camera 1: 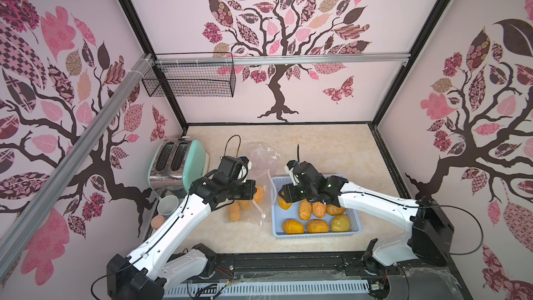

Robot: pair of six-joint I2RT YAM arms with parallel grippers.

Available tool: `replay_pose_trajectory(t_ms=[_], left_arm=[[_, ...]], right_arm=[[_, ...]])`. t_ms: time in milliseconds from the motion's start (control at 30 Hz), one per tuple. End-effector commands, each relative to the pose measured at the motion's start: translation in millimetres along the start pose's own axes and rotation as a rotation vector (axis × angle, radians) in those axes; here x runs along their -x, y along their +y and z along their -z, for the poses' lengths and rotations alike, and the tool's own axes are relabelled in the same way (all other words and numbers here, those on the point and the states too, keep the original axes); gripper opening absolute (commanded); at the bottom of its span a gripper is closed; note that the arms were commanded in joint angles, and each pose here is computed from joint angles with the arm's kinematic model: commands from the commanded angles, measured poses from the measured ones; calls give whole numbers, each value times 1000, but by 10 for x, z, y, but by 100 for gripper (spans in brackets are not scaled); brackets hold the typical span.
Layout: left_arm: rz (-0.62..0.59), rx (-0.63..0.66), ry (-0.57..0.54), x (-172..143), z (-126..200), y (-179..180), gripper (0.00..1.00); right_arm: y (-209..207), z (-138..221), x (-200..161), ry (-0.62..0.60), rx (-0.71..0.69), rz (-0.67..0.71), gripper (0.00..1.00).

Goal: Put the potatoes into a zipper bag and zip it
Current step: Pick up the potato from the basket, then place the potato into the zipper food storage bag.

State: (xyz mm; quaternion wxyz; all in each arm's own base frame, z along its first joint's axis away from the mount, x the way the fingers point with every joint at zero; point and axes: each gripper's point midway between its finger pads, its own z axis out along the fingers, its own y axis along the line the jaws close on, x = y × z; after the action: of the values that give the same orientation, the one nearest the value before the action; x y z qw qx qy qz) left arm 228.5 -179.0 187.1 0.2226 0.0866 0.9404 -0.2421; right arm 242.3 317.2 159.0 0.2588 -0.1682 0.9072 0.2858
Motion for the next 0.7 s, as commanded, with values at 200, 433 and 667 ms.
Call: replay_pose_trajectory(t_ms=[200,433,667], left_arm=[[-8,0,12,-69,-40,36,0],[-9,0,10,-65,-35,34,0],[-13,2,5,-65,-21,35,0]], right_arm=[[524,316,382,-147,244,-24,59],[593,-2,425,-122,260,-60,59],[622,-296,427,-88,282,-125,59]])
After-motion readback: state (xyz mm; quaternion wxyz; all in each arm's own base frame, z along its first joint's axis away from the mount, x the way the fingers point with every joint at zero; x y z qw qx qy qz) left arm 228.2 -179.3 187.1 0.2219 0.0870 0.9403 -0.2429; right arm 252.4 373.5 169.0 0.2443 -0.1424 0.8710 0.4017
